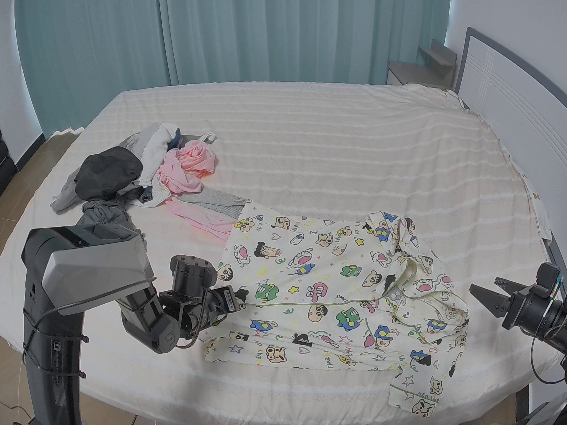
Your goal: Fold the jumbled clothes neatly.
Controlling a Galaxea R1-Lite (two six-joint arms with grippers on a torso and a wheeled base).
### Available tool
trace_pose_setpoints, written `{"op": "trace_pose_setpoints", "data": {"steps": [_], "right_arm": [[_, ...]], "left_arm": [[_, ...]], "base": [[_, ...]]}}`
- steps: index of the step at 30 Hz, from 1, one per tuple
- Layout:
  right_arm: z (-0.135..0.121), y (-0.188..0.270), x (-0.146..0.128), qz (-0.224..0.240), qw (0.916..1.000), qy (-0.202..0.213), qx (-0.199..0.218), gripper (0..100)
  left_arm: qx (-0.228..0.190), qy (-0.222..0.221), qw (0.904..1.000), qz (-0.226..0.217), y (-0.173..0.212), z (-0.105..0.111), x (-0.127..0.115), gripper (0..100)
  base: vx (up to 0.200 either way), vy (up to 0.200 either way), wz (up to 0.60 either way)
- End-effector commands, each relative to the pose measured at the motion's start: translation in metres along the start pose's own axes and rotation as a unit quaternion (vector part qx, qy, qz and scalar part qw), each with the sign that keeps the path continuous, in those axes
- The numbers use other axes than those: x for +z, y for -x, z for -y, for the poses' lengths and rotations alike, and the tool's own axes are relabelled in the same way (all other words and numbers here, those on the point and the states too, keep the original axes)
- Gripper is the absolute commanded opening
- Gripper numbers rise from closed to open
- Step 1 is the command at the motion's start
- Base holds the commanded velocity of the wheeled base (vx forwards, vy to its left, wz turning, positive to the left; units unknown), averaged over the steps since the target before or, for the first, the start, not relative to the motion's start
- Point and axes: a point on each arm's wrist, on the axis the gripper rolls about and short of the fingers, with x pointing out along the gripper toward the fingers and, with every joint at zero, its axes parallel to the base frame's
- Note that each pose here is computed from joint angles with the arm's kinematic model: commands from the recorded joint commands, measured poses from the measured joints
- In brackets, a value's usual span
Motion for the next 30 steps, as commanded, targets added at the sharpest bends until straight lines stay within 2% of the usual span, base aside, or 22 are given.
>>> {"op": "trace_pose_setpoints", "data": {"steps": [1,3,7,14,17,18,19,21,23,28,29,30], "right_arm": [[0.001,0.001,-0.005,-0.01,0.9999,-0.004,-0.004,100],[0.002,0.001,-0.005,-0.009,0.9999,-0.002,-0.007,100],[0.006,-0.006,0.005,0.0,0.9999,0.005,-0.016,100],[0.026,-0.025,0.011,-0.073,0.995,0.029,-0.062,100],[0.034,-0.039,0.012,-0.102,0.9916,0.043,-0.068,100],[0.04,-0.048,0.009,-0.124,0.9884,0.053,-0.07,100],[0.044,-0.054,0.007,-0.135,0.9862,0.063,-0.072,100],[0.056,-0.067,0.001,-0.162,0.98,0.086,-0.077,100],[0.066,-0.079,-0.003,-0.181,0.9752,0.102,-0.077,100],[0.082,-0.11,-0.003,-0.192,0.9725,0.106,-0.079,100],[0.09,-0.124,-0.003,-0.198,0.9706,0.113,-0.078,100],[0.092,-0.129,-0.004,-0.206,0.9686,0.117,-0.076,100]], "left_arm": [[-0.001,0.001,1.0,0.0,0.0,0.0,0.0,100],[-0.003,0.001,1.0,0.005,0.0,0.001,0.0,100],[-0.017,0.01,0.9988,0.044,0.005,0.002,0.007,100],[-0.03,0.026,0.9901,0.134,0.022,0.005,0.025,100],[0.019,0.014,0.9886,0.148,0.03,-0.004,0.023,100],[0.046,0.005,0.9866,0.156,0.035,-0.009,0.019,100],[0.048,0.008,0.9841,0.17,0.039,-0.01,0.02,100],[0.029,0.025,0.9766,0.212,0.054,-0.01,0.026,100],[0.03,0.035,0.9725,0.228,0.068,-0.019,0.027,100],[0.042,0.062,0.9747,0.21,0.094,-0.033,0.017,100],[0.027,0.109,0.969,0.22,0.115,-0.032,0.021,100],[0.016,0.132,0.9641,0.23,0.126,-0.031,0.025,100]], "base": [[0.0,0.0,0.0],[0.0,0.0,0.0],[0.0,0.0,0.0],[0.0,0.0,0.0],[0.0,0.0,0.0],[0.0,0.0,0.0],[0.0,0.0,0.0],[0.0,0.0,0.0],[0.0,0.0,0.0],[0.0,0.0,0.0],[0.0,0.0,0.0],[0.0,0.0,0.0]]}}
